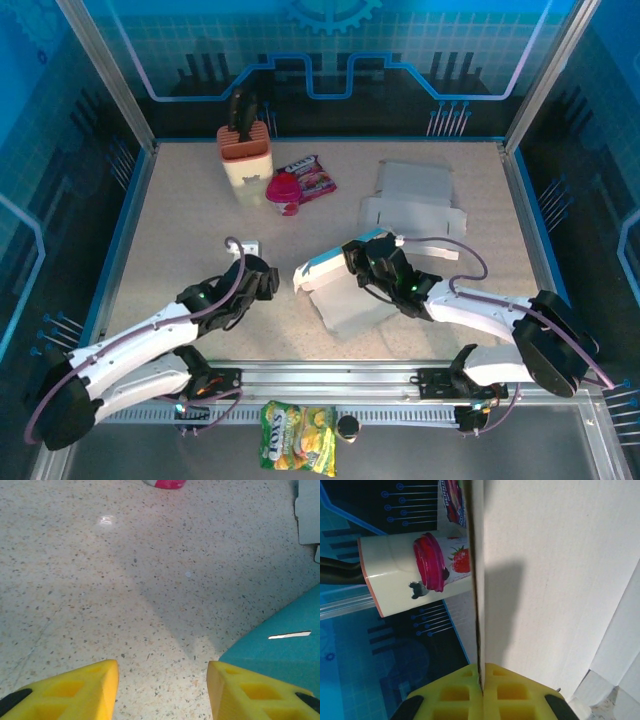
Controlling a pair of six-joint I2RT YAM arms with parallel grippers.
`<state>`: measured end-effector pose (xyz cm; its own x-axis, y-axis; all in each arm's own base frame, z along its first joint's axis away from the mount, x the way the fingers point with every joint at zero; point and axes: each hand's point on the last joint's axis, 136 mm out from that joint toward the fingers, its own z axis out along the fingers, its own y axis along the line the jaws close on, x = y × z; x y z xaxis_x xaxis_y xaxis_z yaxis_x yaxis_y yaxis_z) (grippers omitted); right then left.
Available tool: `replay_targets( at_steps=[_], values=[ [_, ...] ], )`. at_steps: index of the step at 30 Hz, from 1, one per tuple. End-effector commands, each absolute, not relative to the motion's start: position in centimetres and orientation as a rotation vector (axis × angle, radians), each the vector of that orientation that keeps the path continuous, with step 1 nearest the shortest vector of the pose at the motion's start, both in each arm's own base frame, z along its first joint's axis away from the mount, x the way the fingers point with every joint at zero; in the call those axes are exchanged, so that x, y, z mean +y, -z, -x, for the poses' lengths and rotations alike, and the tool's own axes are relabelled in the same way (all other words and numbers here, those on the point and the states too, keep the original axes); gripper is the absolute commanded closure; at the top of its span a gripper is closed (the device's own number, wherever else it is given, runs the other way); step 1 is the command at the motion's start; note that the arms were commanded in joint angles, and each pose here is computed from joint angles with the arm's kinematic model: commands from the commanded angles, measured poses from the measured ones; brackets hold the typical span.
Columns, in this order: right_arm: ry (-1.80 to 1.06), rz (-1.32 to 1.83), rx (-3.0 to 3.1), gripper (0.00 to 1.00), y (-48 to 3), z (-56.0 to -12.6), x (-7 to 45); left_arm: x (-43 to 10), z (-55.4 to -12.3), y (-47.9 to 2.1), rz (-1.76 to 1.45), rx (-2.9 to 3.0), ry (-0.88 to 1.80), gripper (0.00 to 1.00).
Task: Fold the paper box
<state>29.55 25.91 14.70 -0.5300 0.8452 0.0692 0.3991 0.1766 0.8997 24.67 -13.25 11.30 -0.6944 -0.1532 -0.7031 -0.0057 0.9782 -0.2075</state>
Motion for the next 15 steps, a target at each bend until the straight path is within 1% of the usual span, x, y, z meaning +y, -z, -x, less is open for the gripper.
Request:
replay_targets(
  at_steps=[1,3,6,15],
  values=[
    [-1.286,-1.176,2.028,1.0,-13.7,-29.6,25.1,-14.0,-25.3,-10.9,0.062,2.305,0.272,0.53],
    [-1.281,-1.185,2.044,1.0,-12.9,-29.6,25.0,-14.1,-25.4,-10.5,0.049,2.303,0.278,0.56],
    [-1.285,-1.192,2.072,1.0,-11.8,-29.5,25.3,-14.5,-25.4,-9.6,0.017,2.301,0.297,0.57],
    [-1.283,-1.18,2.089,1.0,-11.7,-29.5,25.3,-16.7,-26.0,-8.0,-0.185,2.269,0.332,0.54]
  ],
)
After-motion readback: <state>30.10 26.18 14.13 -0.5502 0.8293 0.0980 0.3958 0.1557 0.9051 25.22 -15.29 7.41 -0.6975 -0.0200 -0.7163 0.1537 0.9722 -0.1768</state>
